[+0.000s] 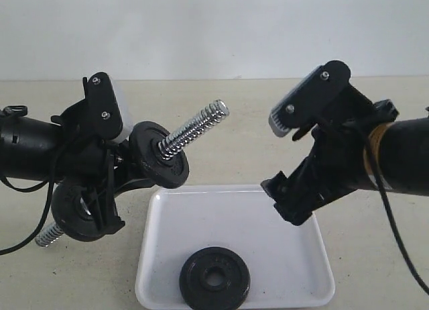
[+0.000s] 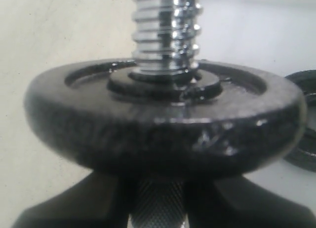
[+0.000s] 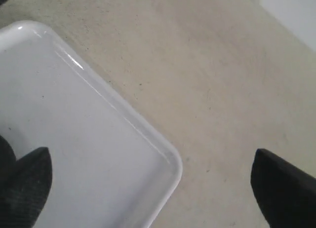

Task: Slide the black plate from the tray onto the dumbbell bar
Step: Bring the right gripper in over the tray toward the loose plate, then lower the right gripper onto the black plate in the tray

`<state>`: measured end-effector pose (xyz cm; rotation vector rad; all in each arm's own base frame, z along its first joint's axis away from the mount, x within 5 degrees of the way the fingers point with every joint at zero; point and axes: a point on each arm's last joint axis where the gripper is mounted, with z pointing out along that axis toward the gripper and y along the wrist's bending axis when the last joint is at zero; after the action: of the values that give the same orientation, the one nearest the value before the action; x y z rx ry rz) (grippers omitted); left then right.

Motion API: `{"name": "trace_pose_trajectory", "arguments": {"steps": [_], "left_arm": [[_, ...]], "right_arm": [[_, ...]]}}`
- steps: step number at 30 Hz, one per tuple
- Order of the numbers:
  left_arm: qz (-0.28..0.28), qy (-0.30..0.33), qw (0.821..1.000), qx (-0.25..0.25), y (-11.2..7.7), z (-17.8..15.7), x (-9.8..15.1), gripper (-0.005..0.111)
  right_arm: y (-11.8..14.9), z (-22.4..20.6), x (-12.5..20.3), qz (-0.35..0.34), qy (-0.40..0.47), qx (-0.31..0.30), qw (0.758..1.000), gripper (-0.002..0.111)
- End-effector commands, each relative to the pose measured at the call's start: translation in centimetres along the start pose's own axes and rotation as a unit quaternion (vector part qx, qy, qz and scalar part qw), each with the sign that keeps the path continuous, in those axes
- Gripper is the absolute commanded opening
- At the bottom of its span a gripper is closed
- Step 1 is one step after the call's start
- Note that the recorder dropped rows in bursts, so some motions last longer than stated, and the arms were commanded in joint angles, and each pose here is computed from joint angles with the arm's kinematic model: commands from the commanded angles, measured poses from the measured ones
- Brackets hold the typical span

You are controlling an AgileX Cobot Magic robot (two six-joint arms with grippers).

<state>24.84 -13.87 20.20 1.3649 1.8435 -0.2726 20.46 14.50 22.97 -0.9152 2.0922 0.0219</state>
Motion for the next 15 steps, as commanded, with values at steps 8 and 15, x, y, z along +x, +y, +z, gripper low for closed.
{"name": "trace_pose_trajectory", "arguments": {"steps": [8, 15], "left_arm": [[-0.011, -0.047, 0.999, -0.020, 0.7, -1.3, -2.0, 0.004], [-0.011, -0.047, 0.999, -0.020, 0.7, -1.3, -2.0, 0.004]], "right_arm": [[3.2, 0.1, 0.9, 0.156, 0.184, -0.150, 0.959, 0.104], [4.6, 2.2, 1.4, 0.195, 0.210, -0.190, 0.939, 0.104]]}}
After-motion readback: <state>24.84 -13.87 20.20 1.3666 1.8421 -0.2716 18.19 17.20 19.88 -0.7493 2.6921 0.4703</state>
